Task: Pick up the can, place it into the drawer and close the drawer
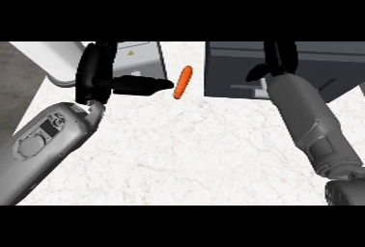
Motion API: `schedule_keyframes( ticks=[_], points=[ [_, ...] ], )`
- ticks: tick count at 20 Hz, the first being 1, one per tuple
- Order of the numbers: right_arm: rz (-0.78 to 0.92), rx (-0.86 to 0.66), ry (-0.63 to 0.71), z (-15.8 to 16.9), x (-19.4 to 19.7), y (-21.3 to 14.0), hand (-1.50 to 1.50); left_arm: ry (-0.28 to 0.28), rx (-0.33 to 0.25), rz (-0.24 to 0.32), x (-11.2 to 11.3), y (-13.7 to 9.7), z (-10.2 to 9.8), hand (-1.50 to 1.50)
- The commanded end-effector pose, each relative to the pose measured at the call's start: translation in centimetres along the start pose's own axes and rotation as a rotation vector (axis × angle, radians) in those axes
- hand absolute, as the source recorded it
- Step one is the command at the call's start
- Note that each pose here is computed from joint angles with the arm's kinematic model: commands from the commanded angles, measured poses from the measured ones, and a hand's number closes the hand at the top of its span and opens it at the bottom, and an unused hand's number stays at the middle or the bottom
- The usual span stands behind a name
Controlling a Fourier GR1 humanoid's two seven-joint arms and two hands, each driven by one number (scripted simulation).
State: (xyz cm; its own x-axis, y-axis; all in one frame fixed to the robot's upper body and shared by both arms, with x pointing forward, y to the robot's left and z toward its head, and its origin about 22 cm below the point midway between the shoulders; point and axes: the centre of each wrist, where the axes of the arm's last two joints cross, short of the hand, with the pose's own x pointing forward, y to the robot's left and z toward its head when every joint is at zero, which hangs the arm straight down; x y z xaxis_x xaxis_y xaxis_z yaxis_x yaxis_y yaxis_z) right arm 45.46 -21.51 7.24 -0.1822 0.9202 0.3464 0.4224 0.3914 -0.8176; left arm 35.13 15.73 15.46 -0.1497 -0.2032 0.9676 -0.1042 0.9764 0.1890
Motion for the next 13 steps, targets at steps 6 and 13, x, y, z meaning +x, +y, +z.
schedule_keyframes(
  ticks=[6, 13],
  points=[
    [-0.482, -0.094, 0.069, -3.2, 6.0, -0.9, -1.5, 0.022, 0.033, -0.002, -1.6, 1.1, 0.7, -1.5],
    [-0.638, -0.095, 0.126, -2.1, 5.4, 0.3, -1.5, 0.017, 0.03, -0.002, -1.9, 2.7, 1.2, -1.5]
  ],
)
